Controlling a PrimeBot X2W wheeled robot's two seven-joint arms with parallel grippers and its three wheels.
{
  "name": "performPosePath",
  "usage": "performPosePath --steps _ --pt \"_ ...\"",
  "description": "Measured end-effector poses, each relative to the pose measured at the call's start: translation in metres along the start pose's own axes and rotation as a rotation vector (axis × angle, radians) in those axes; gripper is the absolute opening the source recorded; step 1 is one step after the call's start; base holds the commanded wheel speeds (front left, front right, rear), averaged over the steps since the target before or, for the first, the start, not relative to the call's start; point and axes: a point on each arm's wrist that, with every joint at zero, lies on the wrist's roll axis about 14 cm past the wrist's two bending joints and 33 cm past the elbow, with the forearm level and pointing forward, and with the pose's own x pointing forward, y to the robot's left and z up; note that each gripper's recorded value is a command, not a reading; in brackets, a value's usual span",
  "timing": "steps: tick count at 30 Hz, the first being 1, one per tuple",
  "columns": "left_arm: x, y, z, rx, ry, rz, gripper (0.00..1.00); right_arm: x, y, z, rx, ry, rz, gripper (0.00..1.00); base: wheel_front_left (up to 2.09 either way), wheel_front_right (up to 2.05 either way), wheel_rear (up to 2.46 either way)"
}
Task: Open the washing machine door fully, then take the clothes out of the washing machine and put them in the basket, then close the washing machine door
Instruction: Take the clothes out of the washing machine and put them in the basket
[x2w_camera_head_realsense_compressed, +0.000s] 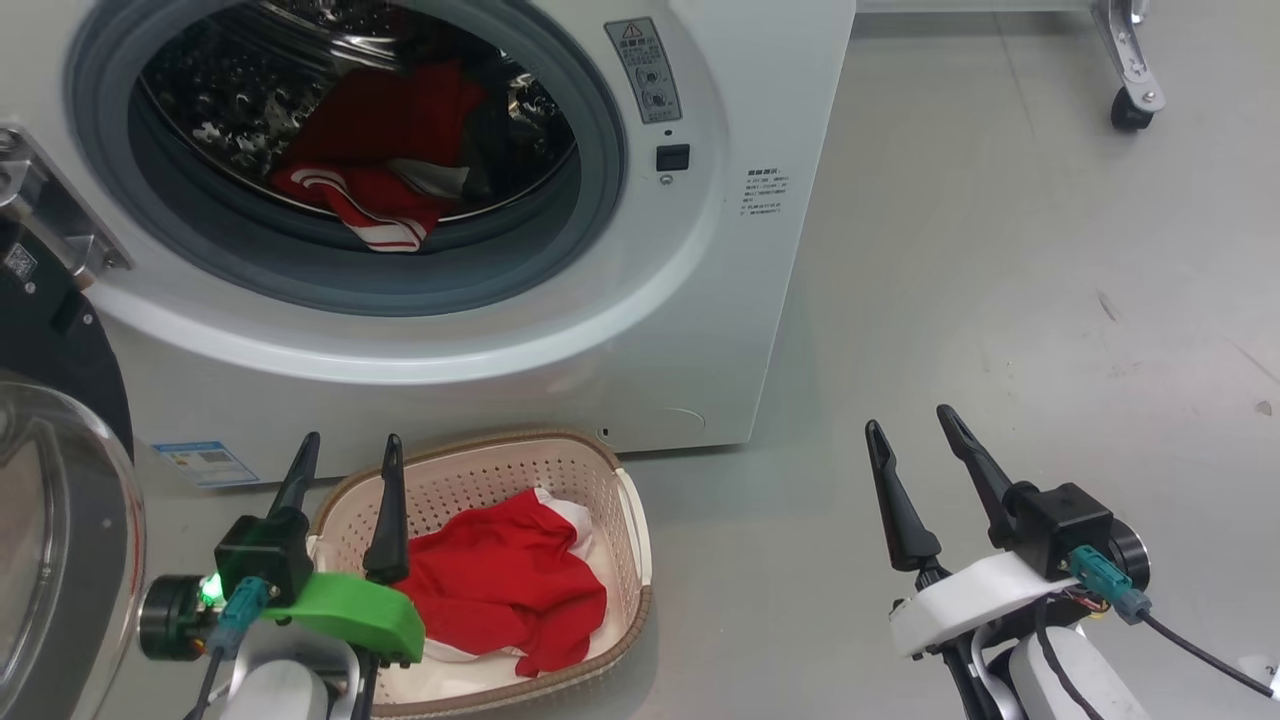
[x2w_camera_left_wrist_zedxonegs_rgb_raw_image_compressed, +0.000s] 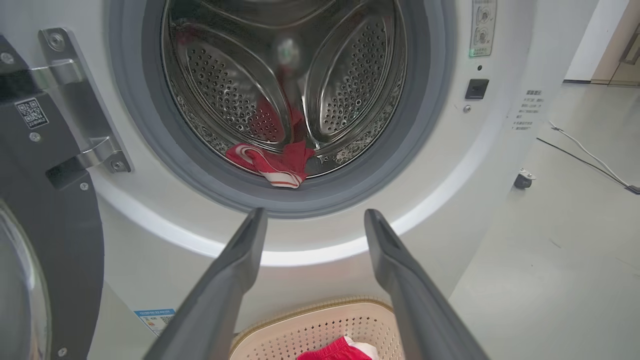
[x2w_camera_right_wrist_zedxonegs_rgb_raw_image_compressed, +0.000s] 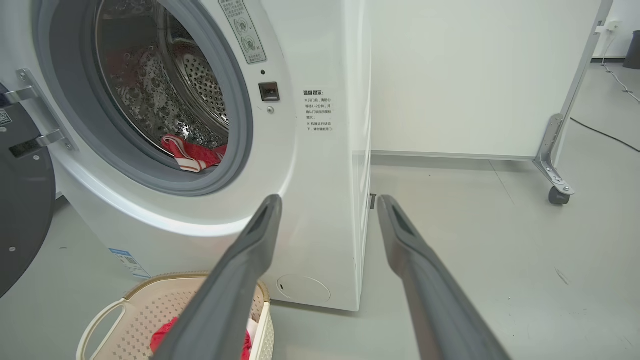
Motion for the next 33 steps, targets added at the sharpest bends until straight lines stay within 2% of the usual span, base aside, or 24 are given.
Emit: performPosePath --steps 13,33 --pt "-0.036 -0.008 0.01 -0.002 -0.031 -0.005 1.0 -0.026 0.0 0.008 -0.002 -0.027 -0.026 1.0 0.0 0.0 0.0" --pt "-0.045 -0.013 0.019 -0.01 -0.036 -0.012 1.0 -0.026 0.0 0.013 0.003 -0.043 -0.028 1.0 0.0 0.0 0.0"
